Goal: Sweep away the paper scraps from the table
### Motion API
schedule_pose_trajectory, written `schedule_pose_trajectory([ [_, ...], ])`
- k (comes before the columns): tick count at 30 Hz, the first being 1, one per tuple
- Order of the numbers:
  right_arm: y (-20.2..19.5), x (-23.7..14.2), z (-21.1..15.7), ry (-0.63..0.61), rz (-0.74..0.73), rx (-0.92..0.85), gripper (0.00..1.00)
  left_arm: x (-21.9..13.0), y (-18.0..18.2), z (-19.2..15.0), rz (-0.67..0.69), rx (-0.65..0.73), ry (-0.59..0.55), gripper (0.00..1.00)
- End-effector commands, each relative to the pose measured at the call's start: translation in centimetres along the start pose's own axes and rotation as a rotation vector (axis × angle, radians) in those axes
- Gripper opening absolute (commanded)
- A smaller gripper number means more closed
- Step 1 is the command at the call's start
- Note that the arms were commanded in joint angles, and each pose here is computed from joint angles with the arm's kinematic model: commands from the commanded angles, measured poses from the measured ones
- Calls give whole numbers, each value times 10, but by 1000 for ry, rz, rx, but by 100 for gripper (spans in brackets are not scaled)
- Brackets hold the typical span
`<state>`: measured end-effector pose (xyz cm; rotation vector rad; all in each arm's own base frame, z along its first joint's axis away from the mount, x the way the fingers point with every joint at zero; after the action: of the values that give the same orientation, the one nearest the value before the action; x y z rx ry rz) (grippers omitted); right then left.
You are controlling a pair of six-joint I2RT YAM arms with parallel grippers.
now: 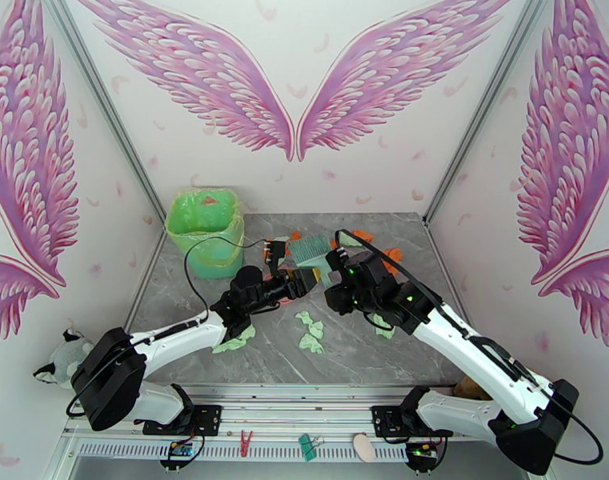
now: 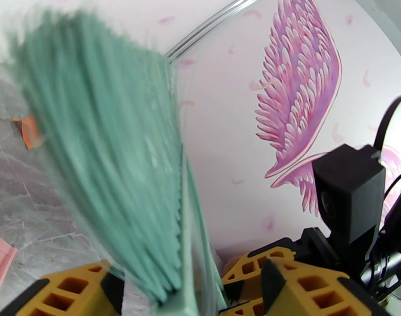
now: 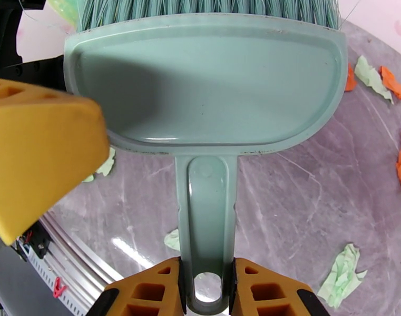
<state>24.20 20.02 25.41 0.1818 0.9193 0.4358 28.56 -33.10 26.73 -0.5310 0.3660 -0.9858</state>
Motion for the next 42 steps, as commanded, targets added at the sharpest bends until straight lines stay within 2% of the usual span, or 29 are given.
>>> schedule_pose_trajectory([
  [1,5,-10,7,-36,3,6,26,1,-5,13,-4,15,-21,60],
  [22,5,-6,0,-30,-6,0,28,-1,0,10,1,18,-8,19],
  [24,4,-6,-1,-32,-4,5,31,-1,0,10,0,20,-8,14],
  [27,5,-6,-2,-43,16,24,43,-3,1,11,3,20,-12,1],
  [31,6,-11,-1,-90,45,71,59,-10,3,16,8,20,-29,0],
  [37,13,-36,5,-247,208,169,71,-30,5,28,-18,-4,-95,0],
  [42,33,-61,9,-383,503,237,72,-48,-10,47,-133,-2,-177,0],
])
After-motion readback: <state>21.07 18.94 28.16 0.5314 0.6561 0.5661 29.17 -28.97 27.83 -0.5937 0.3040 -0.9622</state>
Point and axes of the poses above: each hand's point on the last joint's axis, 136 mm out from that joint toward the fingers, its own x axis out along the fingers, its own y axis along the line the jaws close on, z = x × y, the point moved 2 cm from there along -x, back along the fingers, and after that the axes turned 15 degrees about x, right-handed, at the moved point
